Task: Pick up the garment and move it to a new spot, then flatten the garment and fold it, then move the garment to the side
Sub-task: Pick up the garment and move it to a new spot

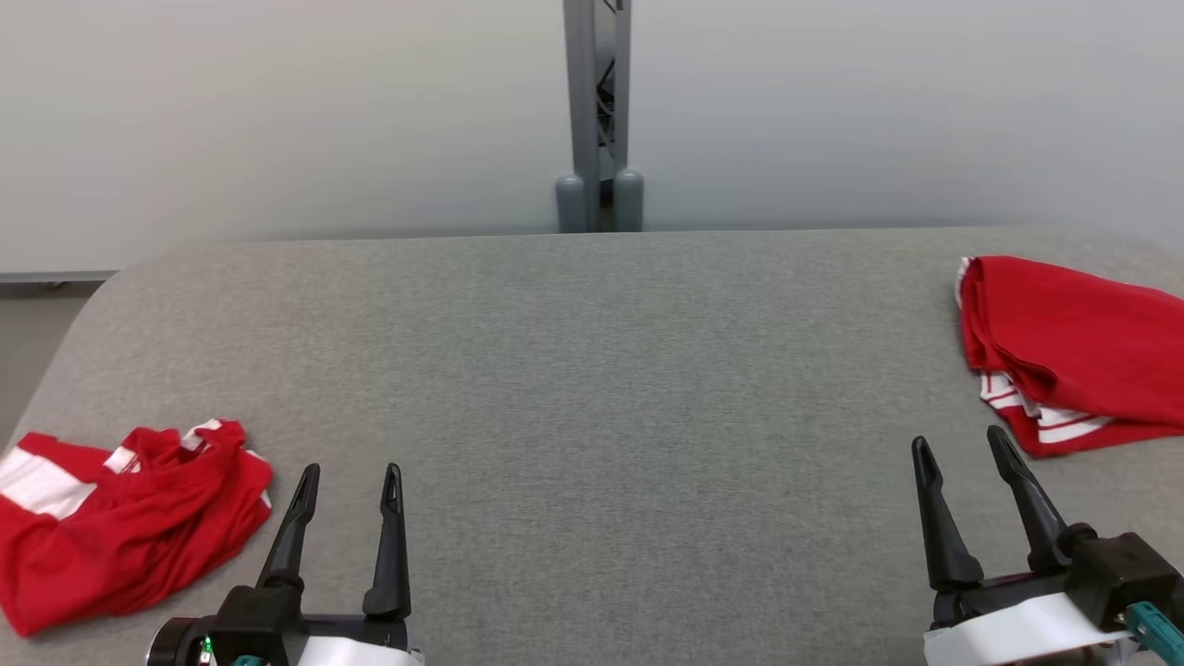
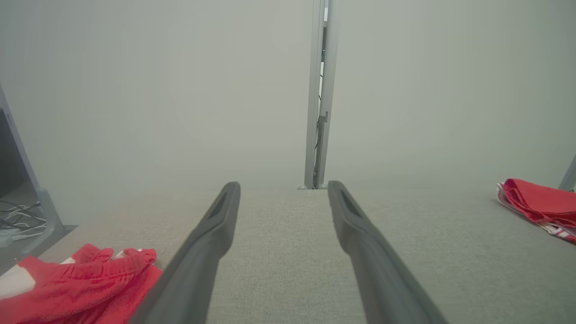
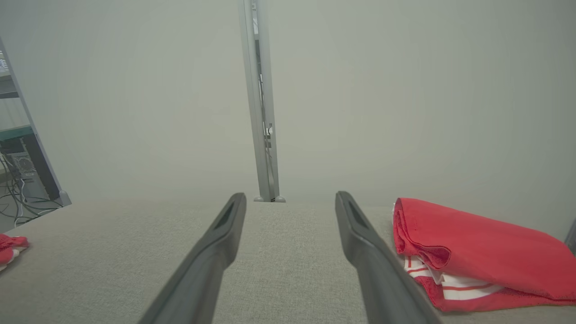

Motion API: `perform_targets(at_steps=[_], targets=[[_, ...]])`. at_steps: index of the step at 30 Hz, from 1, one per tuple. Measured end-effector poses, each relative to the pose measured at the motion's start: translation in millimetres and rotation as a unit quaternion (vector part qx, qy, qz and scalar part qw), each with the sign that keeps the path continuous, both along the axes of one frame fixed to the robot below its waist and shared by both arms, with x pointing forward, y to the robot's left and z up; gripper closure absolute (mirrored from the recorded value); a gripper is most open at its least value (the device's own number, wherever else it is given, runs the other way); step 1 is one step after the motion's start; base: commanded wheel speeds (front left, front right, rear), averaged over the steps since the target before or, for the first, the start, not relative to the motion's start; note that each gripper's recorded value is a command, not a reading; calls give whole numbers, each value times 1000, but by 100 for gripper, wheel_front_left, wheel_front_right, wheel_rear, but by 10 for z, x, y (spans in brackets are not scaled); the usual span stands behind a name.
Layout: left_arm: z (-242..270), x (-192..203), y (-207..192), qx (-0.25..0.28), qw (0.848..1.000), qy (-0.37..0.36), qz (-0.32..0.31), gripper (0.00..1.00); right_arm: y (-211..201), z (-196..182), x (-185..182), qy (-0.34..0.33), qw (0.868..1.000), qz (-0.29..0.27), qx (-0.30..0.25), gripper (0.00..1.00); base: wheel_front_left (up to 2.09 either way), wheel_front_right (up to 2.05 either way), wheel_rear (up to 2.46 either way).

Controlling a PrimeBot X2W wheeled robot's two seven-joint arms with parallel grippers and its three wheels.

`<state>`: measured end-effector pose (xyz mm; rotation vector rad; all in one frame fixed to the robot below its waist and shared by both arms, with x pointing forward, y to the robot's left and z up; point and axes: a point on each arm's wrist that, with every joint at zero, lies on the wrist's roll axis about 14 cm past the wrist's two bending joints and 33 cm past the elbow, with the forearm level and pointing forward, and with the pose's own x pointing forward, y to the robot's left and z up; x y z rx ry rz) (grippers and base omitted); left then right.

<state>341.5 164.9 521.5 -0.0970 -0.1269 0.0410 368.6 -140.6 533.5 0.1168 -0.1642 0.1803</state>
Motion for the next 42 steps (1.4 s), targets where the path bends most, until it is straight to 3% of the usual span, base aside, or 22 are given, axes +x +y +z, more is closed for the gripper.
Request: perform_targets(at_steps=[11, 26, 42], targets=[[50, -288, 430, -1, 997, -8, 74, 0, 625, -47, 111, 7, 996, 93, -1, 0, 0, 0, 0], [87, -838, 1048, -7, 979, -14, 201, 0, 1462, -64, 163, 11, 977, 213, 3, 0, 0, 0, 0], [22, -941, 1177, -16, 972, -1, 234, 0, 1642, -145, 203, 19, 971, 237, -2, 0, 0, 0, 0]])
